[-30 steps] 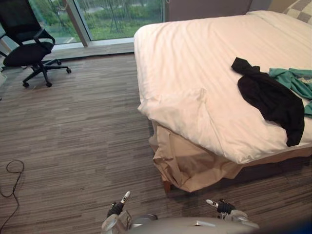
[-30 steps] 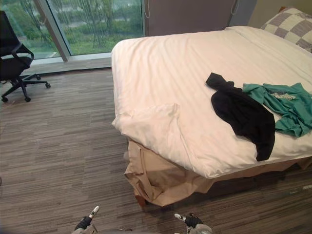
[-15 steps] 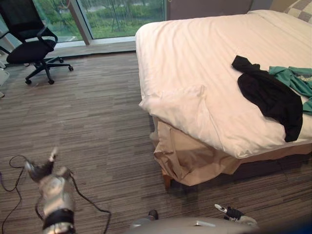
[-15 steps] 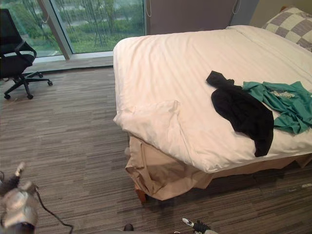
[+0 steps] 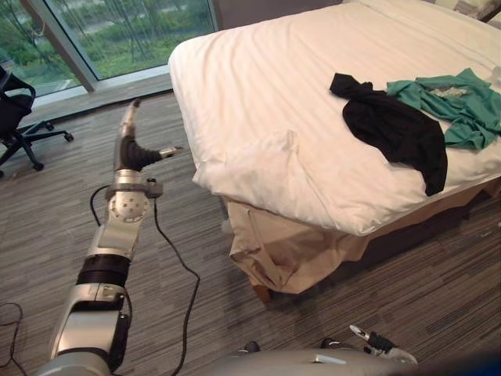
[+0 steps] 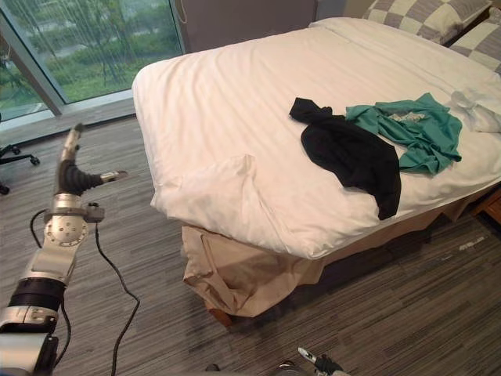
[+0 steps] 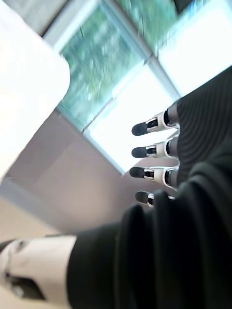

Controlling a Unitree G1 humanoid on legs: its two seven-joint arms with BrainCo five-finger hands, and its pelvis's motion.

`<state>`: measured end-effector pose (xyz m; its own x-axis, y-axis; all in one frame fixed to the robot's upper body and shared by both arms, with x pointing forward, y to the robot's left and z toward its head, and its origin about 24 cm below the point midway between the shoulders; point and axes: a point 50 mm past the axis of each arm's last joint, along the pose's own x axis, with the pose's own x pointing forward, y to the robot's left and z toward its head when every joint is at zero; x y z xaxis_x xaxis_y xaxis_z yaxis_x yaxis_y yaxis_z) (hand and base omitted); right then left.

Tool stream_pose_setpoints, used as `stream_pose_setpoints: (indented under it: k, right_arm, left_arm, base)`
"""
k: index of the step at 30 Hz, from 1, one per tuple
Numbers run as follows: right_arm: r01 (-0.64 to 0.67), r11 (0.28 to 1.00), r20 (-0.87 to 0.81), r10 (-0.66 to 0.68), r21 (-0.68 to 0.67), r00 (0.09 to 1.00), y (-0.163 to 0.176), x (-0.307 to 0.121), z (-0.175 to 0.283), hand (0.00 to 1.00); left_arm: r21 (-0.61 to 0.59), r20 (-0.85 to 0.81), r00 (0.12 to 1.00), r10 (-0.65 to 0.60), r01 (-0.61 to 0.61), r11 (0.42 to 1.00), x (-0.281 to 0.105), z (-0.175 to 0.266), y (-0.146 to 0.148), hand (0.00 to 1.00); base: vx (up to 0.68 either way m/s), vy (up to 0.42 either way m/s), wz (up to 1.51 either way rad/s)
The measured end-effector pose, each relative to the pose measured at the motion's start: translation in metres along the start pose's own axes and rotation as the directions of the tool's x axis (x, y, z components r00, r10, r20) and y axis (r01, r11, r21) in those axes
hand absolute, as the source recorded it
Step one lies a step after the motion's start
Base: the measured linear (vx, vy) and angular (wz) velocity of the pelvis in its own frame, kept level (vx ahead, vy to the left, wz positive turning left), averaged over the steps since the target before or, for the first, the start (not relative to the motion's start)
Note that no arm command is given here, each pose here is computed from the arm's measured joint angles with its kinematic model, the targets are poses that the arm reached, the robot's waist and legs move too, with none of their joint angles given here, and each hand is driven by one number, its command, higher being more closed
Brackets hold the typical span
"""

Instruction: Tidy the bed and pick cloth on bed and put in laundry

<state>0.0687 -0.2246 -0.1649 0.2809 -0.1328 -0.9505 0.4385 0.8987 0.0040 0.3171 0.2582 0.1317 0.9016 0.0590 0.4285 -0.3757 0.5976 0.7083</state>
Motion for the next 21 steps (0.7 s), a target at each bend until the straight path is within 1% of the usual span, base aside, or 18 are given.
stream_pose_setpoints:
  k: [2, 3, 5, 7, 10, 12, 13, 15, 18, 20, 21]
  right_arm:
    - [0.01, 1.0, 0.009, -0.01, 0.008, 1.0, 0.0, 0.0, 0.004, 0.0]
    - [0.012, 1.0, 0.012, -0.012, 0.016, 1.0, -0.001, 0.0, 0.004, 0.0]
    - [0.024, 0.998, 0.011, -0.025, 0.06, 1.0, -0.002, 0.0, 0.004, 0.0]
    - [0.033, 0.997, 0.009, -0.034, 0.063, 0.999, -0.002, 0.0, 0.004, 0.0]
    - [0.034, 0.997, 0.037, -0.036, 0.065, 0.999, -0.001, 0.0, 0.012, 0.0]
    - [0.032, 0.994, 0.083, -0.041, 0.1, 0.996, 0.004, 0.001, 0.029, 0.0]
    - [0.031, 0.994, 0.093, -0.041, 0.106, 0.995, 0.005, 0.001, 0.033, 0.0]
    - [0.006, 0.993, 0.146, -0.023, 0.116, 0.989, 0.016, 0.002, 0.054, 0.0]
    - [-0.013, 0.991, 0.173, -0.01, 0.13, 0.985, 0.022, 0.002, 0.066, 0.0]
    - [-0.021, 0.991, 0.202, -0.005, 0.129, 0.979, 0.029, 0.001, 0.078, 0.0]
    - [-0.022, 0.991, 0.208, -0.005, 0.129, 0.978, 0.029, 0.001, 0.079, 0.0]
  left_arm:
    - [0.07, -0.02, 0.999, -0.049, 0.051, 0.996, -0.003, 0.0, -0.015, 0.0]
    - [0.083, -0.025, 0.998, -0.057, 0.059, 0.995, -0.004, -0.001, -0.016, 0.0]
    - [0.16, -0.069, 0.993, -0.097, 0.107, 0.981, -0.005, -0.006, -0.026, 0.0]
    - [0.192, -0.121, 0.985, -0.121, 0.143, 0.971, -0.008, -0.013, -0.032, 0.0]
    - [0.23, -0.177, 0.978, -0.108, 0.148, 0.962, -0.004, -0.02, -0.034, 0.0]
    - [0.278, -0.154, 0.988, -0.027, 0.07, 0.958, 0.016, -0.01, -0.029, 0.0]
    - [0.282, -0.152, 0.988, -0.01, 0.054, 0.958, 0.019, -0.008, -0.027, 0.0]
    - [0.304, -0.117, 0.988, 0.099, -0.059, 0.951, 0.039, 0.006, -0.014, 0.0]
    - [0.315, -0.082, 0.984, 0.16, -0.127, 0.941, 0.051, 0.018, -0.008, 0.0]
    - [0.323, -0.069, 0.972, 0.224, -0.191, 0.927, 0.059, 0.026, -0.002, 0.0]
    - [0.321, -0.065, 0.97, 0.235, -0.202, 0.925, 0.06, 0.028, -0.001, 0.0]
  base:
    - [-0.06, 0.005, -0.18]
    - [-0.06, 0.01, -0.17]
    - [-0.05, 0.008, -0.14]
    - [-0.04, 0.013, -0.23]
    - [-0.05, 0.006, -0.12]
    - [-0.07, 0.004, -0.09]
    - [-0.08, -0.004, -0.05]
    - [-0.04, -0.01, -0.16]
    - [0.02, -0.011, -0.25]
    - [0.06, 0.003, -0.26]
    - [0.05, 0.009, -0.22]
